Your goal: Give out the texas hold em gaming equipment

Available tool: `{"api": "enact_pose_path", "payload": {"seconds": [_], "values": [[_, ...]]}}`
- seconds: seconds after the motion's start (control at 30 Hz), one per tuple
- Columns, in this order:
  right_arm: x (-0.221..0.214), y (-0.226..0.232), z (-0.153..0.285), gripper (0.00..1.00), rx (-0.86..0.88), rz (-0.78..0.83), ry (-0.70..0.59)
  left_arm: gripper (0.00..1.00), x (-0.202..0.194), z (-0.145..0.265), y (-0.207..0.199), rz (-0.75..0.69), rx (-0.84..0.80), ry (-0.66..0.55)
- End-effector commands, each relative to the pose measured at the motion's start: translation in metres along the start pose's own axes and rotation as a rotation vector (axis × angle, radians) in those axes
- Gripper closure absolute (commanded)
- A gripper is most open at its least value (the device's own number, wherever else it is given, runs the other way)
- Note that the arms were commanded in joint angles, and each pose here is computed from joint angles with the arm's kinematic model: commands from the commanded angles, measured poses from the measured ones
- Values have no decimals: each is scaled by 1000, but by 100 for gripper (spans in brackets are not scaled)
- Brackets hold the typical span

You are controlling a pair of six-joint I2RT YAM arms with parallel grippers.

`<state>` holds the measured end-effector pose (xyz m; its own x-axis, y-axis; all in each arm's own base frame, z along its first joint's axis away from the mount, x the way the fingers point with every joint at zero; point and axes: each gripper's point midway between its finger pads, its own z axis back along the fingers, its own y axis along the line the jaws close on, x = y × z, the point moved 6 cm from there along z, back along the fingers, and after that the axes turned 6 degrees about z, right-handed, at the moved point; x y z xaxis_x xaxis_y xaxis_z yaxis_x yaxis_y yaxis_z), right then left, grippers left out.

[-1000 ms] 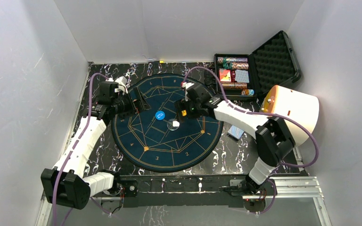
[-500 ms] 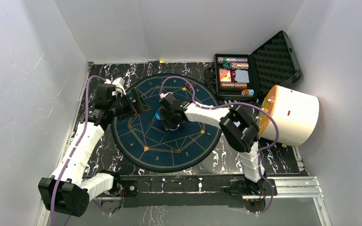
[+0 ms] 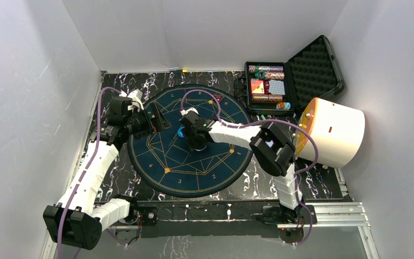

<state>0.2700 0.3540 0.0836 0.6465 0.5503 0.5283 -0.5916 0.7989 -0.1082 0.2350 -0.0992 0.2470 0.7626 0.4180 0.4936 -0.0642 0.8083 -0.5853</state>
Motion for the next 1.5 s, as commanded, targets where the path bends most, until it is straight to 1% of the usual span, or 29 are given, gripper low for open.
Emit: {"api": "enact_pose_path", "payload": {"seconds": [0.0, 0.13, 0.23, 0.27, 0.37, 0.5, 0.63, 0.73, 0.8, 0.83, 0.9, 0.97, 1.07, 1.17, 1.37, 1.47], "values": [[-16, 9, 51, 50, 134, 53, 2, 2, 4, 8, -5, -13, -12, -13], [-50, 23, 81, 49, 203, 75, 16, 1, 5, 0, -1, -13, -3, -10], [-57, 33, 96, 48, 250, 82, -58, 2, 7, -8, 4, -14, 32, -8], [-58, 35, 94, 47, 260, 74, -68, 2, 7, -10, 5, -14, 36, -6], [-61, 38, 83, 47, 235, 62, -34, 2, 8, -19, 8, 0, 56, 18], [-66, 39, 68, 46, 198, 65, -10, 2, 7, -35, 9, 12, 59, 79], [-76, 45, 58, 35, 228, 71, 7, 2, 5, -55, 12, -6, 108, 151], [-77, 44, 61, 15, 211, 66, 7, 2, 8, -78, 15, -30, 172, 180], [-68, 37, 74, 5, 181, 49, -30, 2, 10, -98, 13, -73, 191, 220], [-61, 32, 86, 2, 175, 37, -66, 2, 10, -110, 11, -95, 215, 253], [-48, 23, 111, 2, 191, 17, -152, 2, 9, -132, 5, -158, 269, 296], [-40, 8, 129, 2, 180, -20, -216, 2, 6, -151, 2, -233, 345, 311], [-39, -21, 143, 2, 134, -69, -254, 16, -4, -176, 4, -280, 396, 362], [-48, -45, 141, 1, 89, -105, -228, 24, -9, -191, 8, -318, 438, 384], [-56, -65, 141, 2, 61, -117, -225, 30, -19, -205, 17, -359, 504, 393], [-54, -68, 142, 2, 62, -118, -239, 35, -23, -207, 22, -367, 534, 392]]}}
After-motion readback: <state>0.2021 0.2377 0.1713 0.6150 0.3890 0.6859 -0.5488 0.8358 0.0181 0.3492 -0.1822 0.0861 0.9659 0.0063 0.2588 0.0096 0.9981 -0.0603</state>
